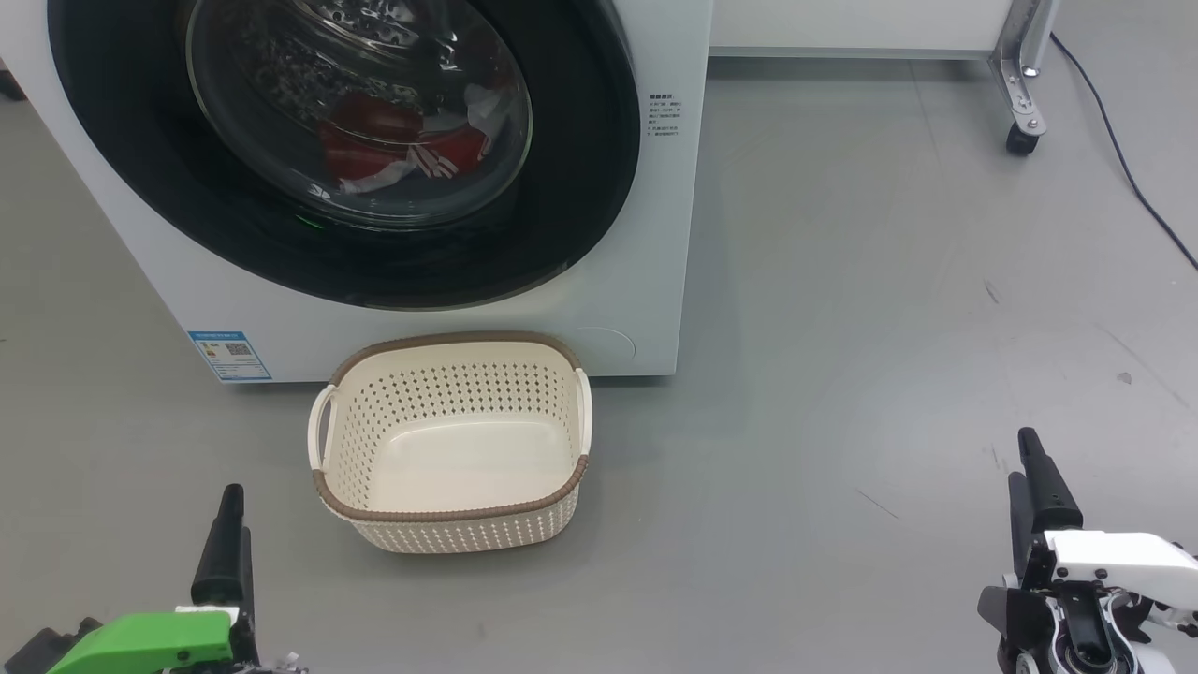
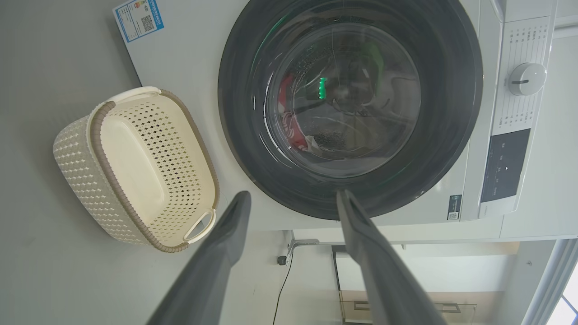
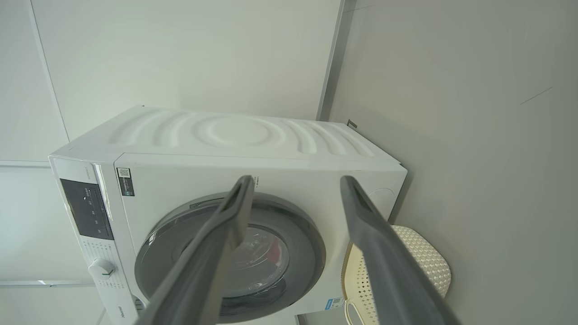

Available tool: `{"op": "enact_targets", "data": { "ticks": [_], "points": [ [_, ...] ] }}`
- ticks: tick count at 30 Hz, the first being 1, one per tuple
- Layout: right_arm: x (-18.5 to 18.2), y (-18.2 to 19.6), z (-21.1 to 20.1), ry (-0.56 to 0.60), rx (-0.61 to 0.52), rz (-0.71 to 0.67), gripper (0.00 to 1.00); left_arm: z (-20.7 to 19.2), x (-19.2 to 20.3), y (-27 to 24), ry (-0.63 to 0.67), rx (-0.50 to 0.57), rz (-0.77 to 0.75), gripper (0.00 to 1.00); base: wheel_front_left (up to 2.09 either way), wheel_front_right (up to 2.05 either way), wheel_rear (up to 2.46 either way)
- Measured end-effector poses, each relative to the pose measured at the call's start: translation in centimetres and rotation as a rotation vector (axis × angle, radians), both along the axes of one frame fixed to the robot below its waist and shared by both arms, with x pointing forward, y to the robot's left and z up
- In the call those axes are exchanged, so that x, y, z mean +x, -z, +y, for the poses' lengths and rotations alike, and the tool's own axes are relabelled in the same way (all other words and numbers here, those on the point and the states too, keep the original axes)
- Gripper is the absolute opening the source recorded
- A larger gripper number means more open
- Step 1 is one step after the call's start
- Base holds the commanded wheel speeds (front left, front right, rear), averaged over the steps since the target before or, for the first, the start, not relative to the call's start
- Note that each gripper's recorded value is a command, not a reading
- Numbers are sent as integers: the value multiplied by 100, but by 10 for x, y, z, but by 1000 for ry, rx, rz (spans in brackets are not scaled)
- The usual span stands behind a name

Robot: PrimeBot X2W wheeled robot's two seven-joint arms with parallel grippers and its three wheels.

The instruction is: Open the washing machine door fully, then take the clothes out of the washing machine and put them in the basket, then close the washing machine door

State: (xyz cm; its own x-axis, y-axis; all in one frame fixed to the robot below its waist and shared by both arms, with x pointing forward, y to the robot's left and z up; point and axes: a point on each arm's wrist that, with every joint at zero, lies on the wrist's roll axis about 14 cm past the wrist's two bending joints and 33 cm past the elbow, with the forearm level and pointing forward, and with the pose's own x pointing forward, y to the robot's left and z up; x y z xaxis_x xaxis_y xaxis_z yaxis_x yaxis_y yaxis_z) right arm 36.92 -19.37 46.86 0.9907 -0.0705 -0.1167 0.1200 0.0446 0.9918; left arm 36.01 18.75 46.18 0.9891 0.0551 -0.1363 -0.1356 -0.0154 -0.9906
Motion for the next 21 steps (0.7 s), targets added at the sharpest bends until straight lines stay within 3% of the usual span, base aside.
{"op": "enact_targets", "data": {
  "ticks": [9,21],
  "points": [
    [6,-11,-3,17,-51,-32,100,4,3,-16,-22,40,-49,100,0,0,0],
    [10,-26,-1,21,-148,-76,100,7,3,-33,-8,196,-97,100,0,0,0]
  ]
}}
